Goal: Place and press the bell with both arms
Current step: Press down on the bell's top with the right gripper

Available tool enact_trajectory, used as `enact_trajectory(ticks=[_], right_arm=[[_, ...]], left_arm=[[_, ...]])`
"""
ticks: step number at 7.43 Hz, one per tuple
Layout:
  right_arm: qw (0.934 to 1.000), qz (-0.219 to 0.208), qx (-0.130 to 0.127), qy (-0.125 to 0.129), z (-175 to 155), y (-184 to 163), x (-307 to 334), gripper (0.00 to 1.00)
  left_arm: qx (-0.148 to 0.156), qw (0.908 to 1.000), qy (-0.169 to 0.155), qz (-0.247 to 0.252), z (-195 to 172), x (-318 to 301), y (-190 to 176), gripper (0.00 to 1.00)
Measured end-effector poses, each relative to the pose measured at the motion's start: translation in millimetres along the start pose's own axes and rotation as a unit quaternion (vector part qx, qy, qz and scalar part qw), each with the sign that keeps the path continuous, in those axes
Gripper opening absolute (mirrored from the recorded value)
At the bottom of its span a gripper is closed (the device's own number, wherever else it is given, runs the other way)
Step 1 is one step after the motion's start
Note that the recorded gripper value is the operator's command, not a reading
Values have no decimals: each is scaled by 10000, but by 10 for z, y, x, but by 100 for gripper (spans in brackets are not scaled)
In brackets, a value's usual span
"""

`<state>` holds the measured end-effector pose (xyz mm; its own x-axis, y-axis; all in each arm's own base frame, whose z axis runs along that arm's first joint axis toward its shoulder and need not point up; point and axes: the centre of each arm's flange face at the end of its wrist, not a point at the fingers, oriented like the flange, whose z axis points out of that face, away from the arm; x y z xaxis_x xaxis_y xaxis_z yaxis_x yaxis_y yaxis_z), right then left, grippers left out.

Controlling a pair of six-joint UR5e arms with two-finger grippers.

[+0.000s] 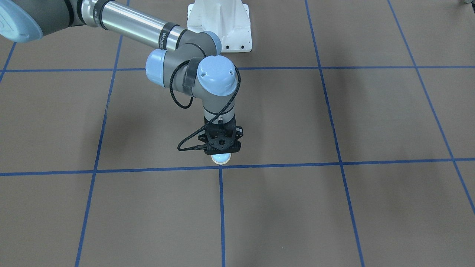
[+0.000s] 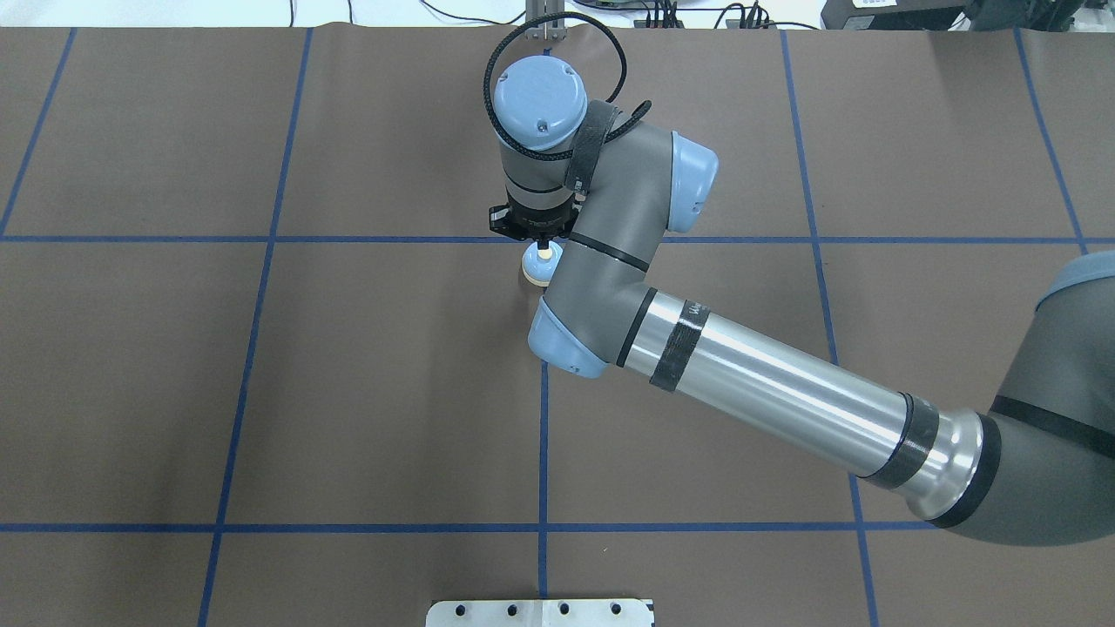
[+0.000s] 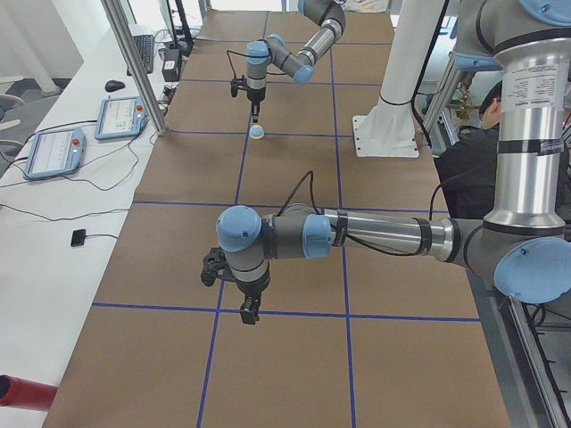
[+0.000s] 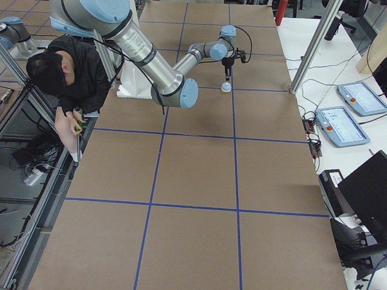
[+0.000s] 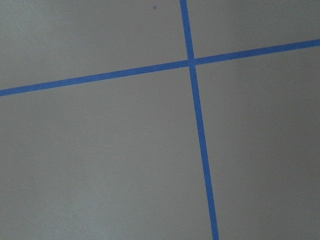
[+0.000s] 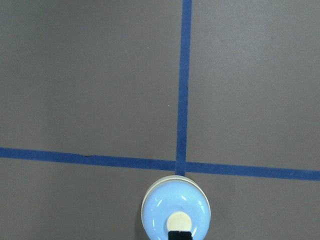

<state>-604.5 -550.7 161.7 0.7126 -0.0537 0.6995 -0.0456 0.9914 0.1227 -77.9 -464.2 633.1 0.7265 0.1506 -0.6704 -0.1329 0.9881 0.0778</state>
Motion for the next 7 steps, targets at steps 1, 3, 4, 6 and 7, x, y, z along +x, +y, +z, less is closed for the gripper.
enact_trajectory(ticks=[1,3,4,6,7], right_arm=[[10000,-12,9,-28,60,-15,11,0],[10000,-34,33,-83,133,-33,21,0],[9999,-39,34,-89,150,-32,23,0],[10000,-42,10,-60,201,-25,31,0],[10000,-47,-4,-46,224,-17,32,0]], left_arm=[[1,10000,-4,3,-2,2,-4,100],[4,10000,-2,12,-4,10,-9,100],[8,10000,-1,15,-8,13,-10,100],[14,10000,-3,18,-13,15,-11,100],[14,10000,-5,16,-14,15,-10,100]])
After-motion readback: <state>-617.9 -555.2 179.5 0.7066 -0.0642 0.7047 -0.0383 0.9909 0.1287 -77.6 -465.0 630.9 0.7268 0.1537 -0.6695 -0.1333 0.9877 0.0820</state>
